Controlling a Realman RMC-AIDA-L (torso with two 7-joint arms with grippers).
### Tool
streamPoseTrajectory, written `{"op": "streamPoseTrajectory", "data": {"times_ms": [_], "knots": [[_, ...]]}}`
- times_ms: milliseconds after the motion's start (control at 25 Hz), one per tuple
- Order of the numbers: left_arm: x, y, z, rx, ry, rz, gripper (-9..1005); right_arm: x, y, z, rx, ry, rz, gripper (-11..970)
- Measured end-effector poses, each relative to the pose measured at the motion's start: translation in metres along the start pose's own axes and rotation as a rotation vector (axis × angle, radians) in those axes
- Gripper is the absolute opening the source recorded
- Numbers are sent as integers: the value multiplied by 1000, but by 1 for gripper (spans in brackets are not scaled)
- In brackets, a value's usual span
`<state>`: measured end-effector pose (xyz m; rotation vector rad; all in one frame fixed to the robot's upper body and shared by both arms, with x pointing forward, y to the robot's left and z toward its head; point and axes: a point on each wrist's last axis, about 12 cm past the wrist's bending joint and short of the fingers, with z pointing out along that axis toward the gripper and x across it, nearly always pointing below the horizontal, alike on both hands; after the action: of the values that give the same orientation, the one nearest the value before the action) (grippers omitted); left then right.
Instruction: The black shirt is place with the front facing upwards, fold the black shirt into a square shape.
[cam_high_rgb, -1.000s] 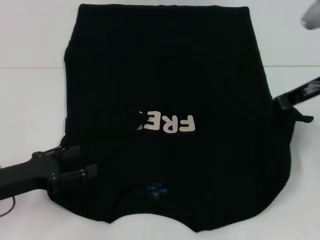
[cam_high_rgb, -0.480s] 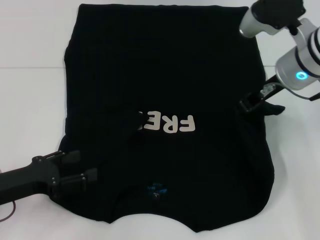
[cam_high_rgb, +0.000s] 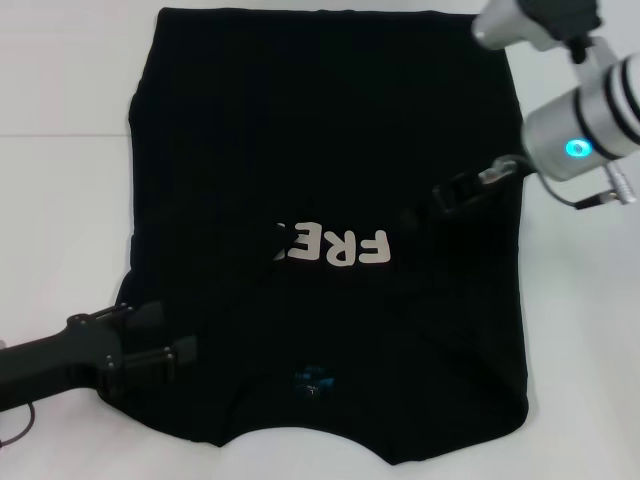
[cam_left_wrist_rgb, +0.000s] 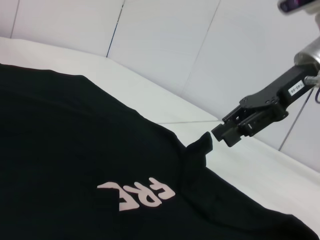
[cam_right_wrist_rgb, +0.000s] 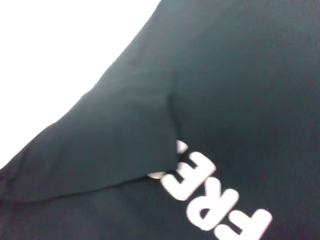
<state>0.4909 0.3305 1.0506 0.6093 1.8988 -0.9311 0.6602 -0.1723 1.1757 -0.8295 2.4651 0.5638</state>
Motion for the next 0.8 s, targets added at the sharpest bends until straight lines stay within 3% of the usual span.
{"op": "streamPoseTrajectory", "data": {"times_ms": [200,320,440,600,800], "knots": [[-4,2,-8,-15,-45,-65,860,33,-41,-17,-3,-101,190,469],[-13,6,-17,-12,-81,-156,860,66,-59,-32,-111,-227,262,535],[-23,12,-25,-4,-75,-246,859,105,-69,-43,-212,-377,252,602],[-35,19,-33,12,5,-359,859,158,-67,-44,-265,-486,158,664],[-49,30,-45,-43,179,-509,855,205,-48,-32,-271,-524,-22,742]]}}
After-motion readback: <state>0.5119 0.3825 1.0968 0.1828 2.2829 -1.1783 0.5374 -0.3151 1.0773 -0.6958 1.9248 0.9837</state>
